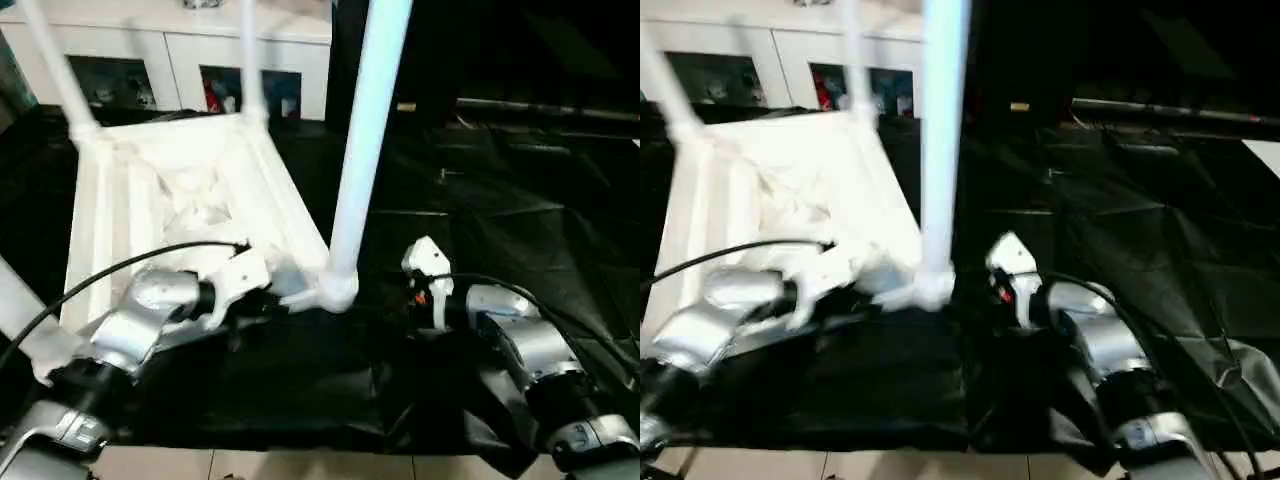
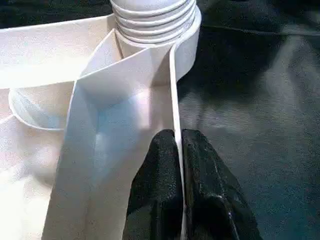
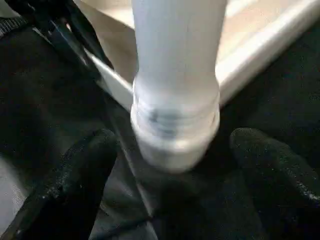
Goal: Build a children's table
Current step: Rotate leg to tighten
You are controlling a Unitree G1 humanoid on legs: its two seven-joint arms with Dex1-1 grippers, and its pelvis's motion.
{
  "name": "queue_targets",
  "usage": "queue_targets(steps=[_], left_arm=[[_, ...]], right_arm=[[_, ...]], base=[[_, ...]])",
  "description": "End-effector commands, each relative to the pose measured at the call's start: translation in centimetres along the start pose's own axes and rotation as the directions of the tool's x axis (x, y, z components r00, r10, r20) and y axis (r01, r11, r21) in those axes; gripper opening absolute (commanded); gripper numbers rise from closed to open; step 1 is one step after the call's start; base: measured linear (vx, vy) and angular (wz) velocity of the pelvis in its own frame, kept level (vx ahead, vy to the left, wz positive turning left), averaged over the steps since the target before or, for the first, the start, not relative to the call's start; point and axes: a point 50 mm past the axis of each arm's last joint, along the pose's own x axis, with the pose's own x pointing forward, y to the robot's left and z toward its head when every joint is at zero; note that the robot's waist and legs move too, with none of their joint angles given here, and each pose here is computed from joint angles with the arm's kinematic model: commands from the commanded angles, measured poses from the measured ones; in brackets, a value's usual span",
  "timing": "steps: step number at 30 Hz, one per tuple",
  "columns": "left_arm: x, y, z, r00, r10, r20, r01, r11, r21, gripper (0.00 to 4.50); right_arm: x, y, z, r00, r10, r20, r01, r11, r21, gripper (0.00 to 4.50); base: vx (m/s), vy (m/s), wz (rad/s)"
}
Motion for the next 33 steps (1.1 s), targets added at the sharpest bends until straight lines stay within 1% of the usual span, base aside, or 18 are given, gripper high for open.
queue_targets(steps=[1, 6, 12, 14, 15, 16, 17, 18, 22, 23, 25, 27, 30, 32, 33], left_arm=[[0.4, -0.9, 1.3, 0.992, -0.081, 0.096, 0.080, 0.997, 0.011, 0.00], [0.3, -1.4, 1.6, 0.986, -0.128, 0.107, 0.127, 0.992, 0.017, 0.00], [0.5, -1.6, 1.5, 0.985, -0.136, 0.104, 0.136, 0.991, 0.010, 0.00], [0.5, -1.6, 1.4, 0.986, -0.135, 0.101, 0.135, 0.991, 0.008, 0.00], [0.4, -1.6, 1.3, 0.987, -0.133, 0.095, 0.133, 0.991, 0.005, 0.00], [0.4, -1.6, 1.3, 0.987, -0.132, 0.092, 0.133, 0.991, 0.003, 0.00], [0.3, -1.6, 1.2, 0.987, -0.132, 0.090, 0.132, 0.991, 0.002, 0.00], [0.3, -1.7, 1.2, 0.987, -0.132, 0.089, 0.133, 0.991, 0.001, 0.00], [0.3, -1.7, 1.1, 0.987, -0.135, 0.088, 0.136, 0.991, -0.003, 0.00], [0.3, -1.8, 1.1, 0.987, -0.136, 0.088, 0.136, 0.991, -0.004, 0.00], [0.3, -1.8, 1.0, 0.987, -0.135, 0.087, 0.137, 0.991, -0.008, 0.00], [0.5, -1.7, 0.9, 0.991, -0.107, 0.085, 0.109, 0.994, -0.016, 0.00], [1.2, -1.0, 0.4, 0.999, -0.019, 0.042, 0.020, 1.000, -0.020, 0.00], [1.9, -0.6, 0.1, 0.999, 0.048, 0.011, -0.047, 0.998, -0.041, 0.00], [3.3, 0.0, 0.2, 0.990, 0.139, 0.000, -0.138, 0.986, -0.097, 0.00]], right_arm=[[0.1, 0.0, 0.3, 1.000, 0.008, -0.011, -0.009, 1.000, -0.017, 4.01], [0.7, 0.2, 0.7, 1.000, 0.025, -0.003, -0.025, 0.999, -0.024, 4.01], [1.0, 0.5, 0.7, 0.998, 0.066, 0.006, -0.066, 0.998, -0.005, 4.01], [1.0, 0.5, 0.6, 0.998, 0.067, 0.005, -0.067, 0.998, -0.005, 3.77], [1.0, 0.5, 0.5, 0.998, 0.069, 0.003, -0.069, 0.998, -0.003, 3.77], [1.1, 0.5, 0.5, 0.998, 0.070, 0.003, -0.070, 0.998, -0.002, 3.60], [1.1, 0.5, 0.5, 0.997, 0.071, 0.003, -0.071, 0.997, 0.000, 3.60], [1.1, 0.6, 0.5, 0.997, 0.077, 0.005, -0.077, 0.997, 0.004, 3.43], [1.1, 0.6, 0.4, 0.997, 0.079, 0.008, -0.080, 0.997, 0.008, 3.22], [1.1, 0.6, 0.4, 0.997, 0.079, 0.010, -0.079, 0.997, 0.011, 3.03], [1.2, 0.6, 0.3, 0.998, 0.065, 0.017, -0.066, 0.998, 0.021, 2.98], [1.5, 0.3, 0.0, 1.000, -0.002, 0.029, 0.001, 0.999, 0.039, 2.86], [2.2, -0.5, -0.6, 0.982, -0.180, 0.049, 0.173, 0.978, 0.113, 2.80], [2.7, -0.8, -1.1, 0.960, -0.278, 0.039, 0.268, 0.949, 0.169, 2.78], [3.7, -0.8, -1.7, 0.918, -0.396, 0.015, 0.382, 0.894, 0.232, 2.76]], base=[[0.000, 0.000, 0.00], [0.000, 0.000, 0.00], [0.000, 0.000, 0.00], [0.000, 0.000, 0.00], [0.000, 0.000, 0.00], [0.000, 0.000, 0.00], [0.000, 0.000, 0.00], [0.000, 0.000, 0.00], [0.000, 0.000, 0.00], [0.000, 0.000, 0.00], [0.000, 0.000, 0.00], [0.000, 0.000, 0.00], [0.000, 0.000, 0.00], [0.000, 0.000, 0.00], [0.000, 0.000, 0.00]])
